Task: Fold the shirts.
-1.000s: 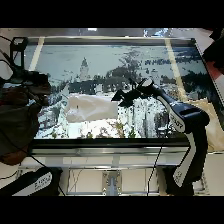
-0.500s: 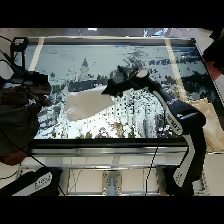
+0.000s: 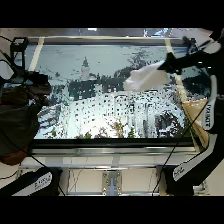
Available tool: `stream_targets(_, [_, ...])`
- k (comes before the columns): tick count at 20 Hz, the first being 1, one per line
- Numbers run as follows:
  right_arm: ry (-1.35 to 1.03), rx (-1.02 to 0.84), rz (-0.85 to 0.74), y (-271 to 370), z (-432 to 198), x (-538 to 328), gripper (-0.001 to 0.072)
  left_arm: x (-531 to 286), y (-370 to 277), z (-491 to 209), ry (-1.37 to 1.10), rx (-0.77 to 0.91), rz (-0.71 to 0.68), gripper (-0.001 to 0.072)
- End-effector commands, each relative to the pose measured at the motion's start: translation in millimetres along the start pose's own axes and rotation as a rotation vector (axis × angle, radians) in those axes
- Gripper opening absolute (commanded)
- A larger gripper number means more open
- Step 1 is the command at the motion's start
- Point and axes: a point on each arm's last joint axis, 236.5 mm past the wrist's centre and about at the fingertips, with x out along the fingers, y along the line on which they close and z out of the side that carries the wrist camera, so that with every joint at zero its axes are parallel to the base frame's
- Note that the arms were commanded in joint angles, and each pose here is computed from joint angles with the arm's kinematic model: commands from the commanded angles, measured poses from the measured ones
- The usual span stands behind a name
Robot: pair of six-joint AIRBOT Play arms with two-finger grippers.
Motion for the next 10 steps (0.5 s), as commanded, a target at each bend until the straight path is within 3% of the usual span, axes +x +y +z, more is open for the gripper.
stream_targets(1, [-0.004,0.121,-0.217,-106.9,-15.6,-81.9,0.0016,0.4,0.4,-0.2,0.001,0.0,0.001,0.001])
stream_targets(6, [-0.208,0.253,-0.363,-177.6,-36.5,-217.8,0.0016,0.4,-0.9,-0.2,0.001,-0.002,-0.004,0.0011])
stream_targets(10, [-0.278,0.397,-0.5,-214.8,-104.1,-308.0,0.0016,0.0,-14.3,1.6,-0.006,-0.027,-0.059,0.001])
